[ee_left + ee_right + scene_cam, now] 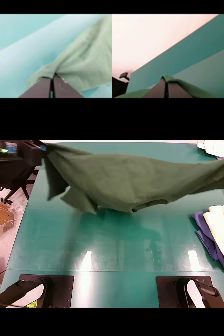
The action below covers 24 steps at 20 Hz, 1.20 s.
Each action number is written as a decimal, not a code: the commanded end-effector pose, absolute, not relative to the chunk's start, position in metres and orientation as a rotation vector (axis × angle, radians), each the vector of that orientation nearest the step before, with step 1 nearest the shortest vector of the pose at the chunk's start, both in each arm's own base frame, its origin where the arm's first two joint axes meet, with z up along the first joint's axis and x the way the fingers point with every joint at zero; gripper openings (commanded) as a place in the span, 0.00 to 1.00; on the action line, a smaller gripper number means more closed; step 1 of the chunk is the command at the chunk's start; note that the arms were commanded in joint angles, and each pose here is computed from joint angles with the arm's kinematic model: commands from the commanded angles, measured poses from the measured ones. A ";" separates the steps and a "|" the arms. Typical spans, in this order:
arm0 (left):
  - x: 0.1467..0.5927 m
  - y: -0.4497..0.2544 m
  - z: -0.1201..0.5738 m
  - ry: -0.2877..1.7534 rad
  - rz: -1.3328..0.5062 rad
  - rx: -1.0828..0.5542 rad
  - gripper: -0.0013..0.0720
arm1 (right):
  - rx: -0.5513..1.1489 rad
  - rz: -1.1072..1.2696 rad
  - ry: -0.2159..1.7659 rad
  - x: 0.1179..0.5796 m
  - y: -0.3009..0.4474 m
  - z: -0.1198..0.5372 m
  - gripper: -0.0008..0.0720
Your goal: Fold the shirts.
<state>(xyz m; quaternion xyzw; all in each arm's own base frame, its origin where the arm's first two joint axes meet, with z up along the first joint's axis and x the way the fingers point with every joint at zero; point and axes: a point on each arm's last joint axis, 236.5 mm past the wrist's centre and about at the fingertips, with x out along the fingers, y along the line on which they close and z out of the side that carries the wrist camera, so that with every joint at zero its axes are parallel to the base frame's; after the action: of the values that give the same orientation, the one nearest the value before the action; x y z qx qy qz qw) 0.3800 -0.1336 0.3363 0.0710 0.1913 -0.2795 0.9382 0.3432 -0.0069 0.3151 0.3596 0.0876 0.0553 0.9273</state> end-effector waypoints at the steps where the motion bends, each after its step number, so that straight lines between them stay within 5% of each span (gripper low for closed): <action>1: 0.331 -0.117 0.366 0.352 -0.511 0.164 0.04 | 0.680 0.161 0.196 0.330 0.006 0.337 0.04; 5: 0.258 -0.126 0.361 0.460 -0.580 0.106 0.04 | 0.604 0.186 0.213 0.328 0.012 0.338 0.04; 11: 0.188 -0.140 0.317 0.760 -0.659 -0.048 0.04 | 0.764 0.243 0.447 0.389 0.016 0.265 0.04; 18: 0.212 -0.186 0.206 1.001 -0.754 -0.296 0.04 | 0.879 0.321 0.719 0.451 0.055 0.157 0.04; 24: 0.212 -0.243 0.123 1.032 -0.808 -0.348 0.05 | 0.866 0.333 0.784 0.504 0.054 0.123 0.04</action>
<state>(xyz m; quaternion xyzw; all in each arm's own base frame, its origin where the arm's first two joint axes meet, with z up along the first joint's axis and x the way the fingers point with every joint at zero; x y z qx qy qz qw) 0.2066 -0.2192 0.1531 -0.1429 0.4904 -0.3726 0.7748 0.4812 0.0535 0.1416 0.4086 0.3540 0.1529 0.8273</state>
